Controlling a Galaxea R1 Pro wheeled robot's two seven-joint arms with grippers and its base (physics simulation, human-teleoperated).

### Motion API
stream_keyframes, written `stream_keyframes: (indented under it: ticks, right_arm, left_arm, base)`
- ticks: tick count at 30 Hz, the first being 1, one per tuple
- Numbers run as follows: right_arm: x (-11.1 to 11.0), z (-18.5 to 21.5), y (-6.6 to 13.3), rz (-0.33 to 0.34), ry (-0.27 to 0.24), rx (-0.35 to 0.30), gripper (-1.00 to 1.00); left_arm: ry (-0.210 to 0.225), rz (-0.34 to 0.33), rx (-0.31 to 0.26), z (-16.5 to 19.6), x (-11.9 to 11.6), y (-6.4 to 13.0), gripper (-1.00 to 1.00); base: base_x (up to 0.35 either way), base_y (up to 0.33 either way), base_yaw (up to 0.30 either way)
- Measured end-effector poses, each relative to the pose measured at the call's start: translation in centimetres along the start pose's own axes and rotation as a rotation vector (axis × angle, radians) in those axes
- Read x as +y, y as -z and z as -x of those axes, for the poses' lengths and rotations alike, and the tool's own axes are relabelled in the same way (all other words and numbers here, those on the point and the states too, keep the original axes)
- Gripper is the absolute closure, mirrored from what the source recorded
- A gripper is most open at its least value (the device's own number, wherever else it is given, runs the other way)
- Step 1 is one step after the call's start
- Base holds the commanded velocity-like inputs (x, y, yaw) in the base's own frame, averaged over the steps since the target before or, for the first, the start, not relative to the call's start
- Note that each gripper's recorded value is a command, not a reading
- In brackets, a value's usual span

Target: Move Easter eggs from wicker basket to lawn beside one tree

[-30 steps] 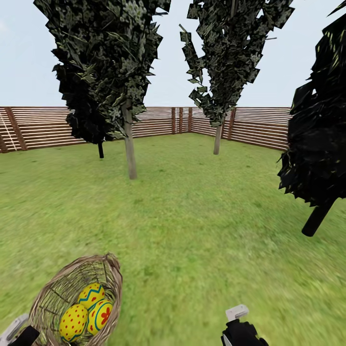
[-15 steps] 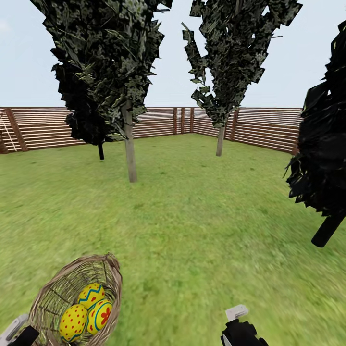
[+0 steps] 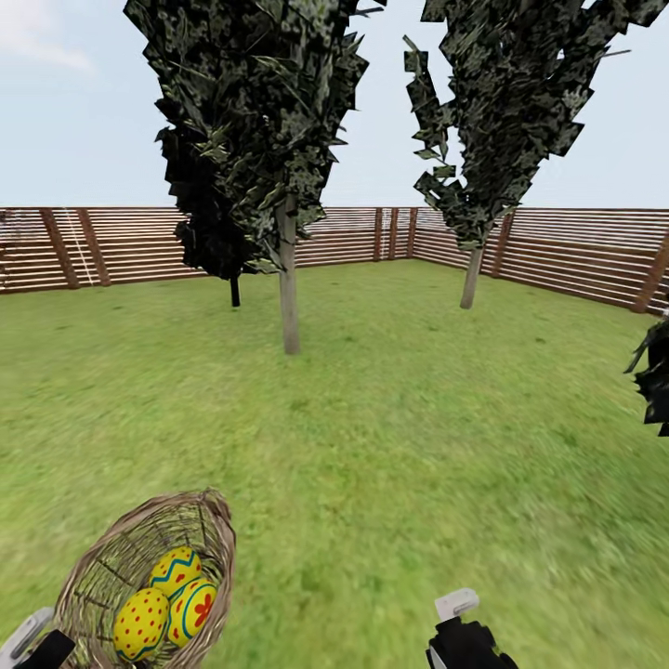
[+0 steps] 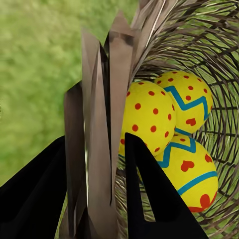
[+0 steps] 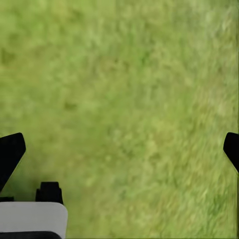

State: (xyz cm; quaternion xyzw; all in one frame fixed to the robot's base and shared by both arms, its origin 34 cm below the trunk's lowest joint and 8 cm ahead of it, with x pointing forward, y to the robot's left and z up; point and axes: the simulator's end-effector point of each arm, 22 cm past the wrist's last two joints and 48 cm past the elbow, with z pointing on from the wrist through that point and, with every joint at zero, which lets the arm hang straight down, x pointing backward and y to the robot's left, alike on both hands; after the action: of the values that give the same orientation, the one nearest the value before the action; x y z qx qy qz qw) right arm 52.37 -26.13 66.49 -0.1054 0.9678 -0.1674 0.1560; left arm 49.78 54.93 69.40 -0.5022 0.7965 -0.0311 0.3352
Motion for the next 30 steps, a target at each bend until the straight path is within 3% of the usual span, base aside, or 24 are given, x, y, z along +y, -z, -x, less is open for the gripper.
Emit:
stream_keyframes:
  ticks: [21, 30]
  right_arm:
    - [-0.6, 0.1, 2.2, 0.005, -0.006, 0.003, -1.00]
    - [-0.9, 0.1, 3.1, 0.006, -0.006, 0.003, -1.00]
  left_arm:
    - [0.002, -0.001, 0.001, 1.0, -0.5, 2.1, 1.00]
    - [0.002, 0.000, 0.001, 1.3, -0.7, 2.9, 1.00]
  base:
    - [0.337, 0.001, 0.013]
    - [0.216, 0.214, 0.000]
